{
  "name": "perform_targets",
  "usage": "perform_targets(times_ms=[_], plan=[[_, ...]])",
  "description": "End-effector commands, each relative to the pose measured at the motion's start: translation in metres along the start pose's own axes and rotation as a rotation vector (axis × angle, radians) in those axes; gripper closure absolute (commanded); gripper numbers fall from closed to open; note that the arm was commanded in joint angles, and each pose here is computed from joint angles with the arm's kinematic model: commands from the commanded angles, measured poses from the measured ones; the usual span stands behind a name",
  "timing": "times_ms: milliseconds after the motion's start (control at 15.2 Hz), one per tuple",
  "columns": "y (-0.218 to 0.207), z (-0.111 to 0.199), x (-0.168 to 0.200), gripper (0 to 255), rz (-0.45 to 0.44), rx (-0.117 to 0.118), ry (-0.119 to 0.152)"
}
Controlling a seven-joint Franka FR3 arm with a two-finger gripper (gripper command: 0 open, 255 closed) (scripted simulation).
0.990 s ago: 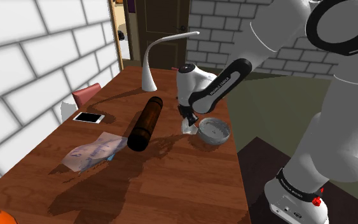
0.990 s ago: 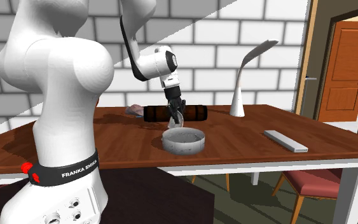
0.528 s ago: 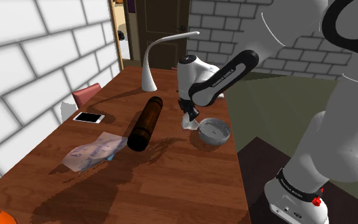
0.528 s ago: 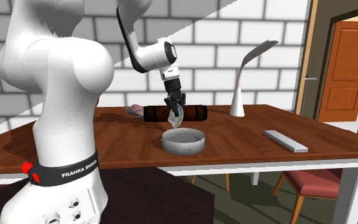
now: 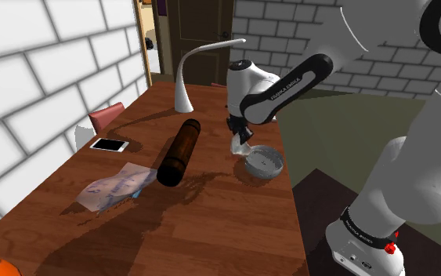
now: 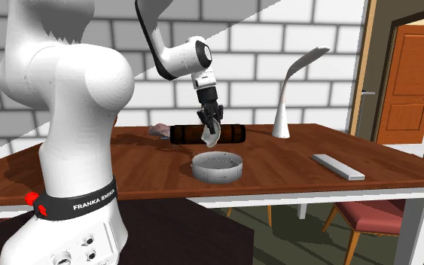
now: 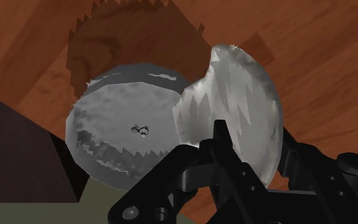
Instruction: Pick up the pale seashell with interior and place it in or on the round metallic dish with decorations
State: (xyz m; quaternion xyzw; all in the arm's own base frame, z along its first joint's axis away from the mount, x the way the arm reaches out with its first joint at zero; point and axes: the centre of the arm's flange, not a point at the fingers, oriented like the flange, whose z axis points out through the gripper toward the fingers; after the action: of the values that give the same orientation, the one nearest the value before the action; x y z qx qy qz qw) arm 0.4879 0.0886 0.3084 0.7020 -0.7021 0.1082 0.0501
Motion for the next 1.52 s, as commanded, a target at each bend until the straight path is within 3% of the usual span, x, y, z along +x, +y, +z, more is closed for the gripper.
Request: perform_targets(times_ms=[0, 462, 990, 1452], plan=[[0.013, 0.005, 0.020, 255, 0.000, 0.000, 0.000], [0.059, 0.035, 0.094, 255, 0.000, 0.000, 0.000], [0.063, 0.078, 0.084, 255, 0.000, 0.000, 0.000], [0.063, 0.078, 0.084, 255, 0.000, 0.000, 0.000]])
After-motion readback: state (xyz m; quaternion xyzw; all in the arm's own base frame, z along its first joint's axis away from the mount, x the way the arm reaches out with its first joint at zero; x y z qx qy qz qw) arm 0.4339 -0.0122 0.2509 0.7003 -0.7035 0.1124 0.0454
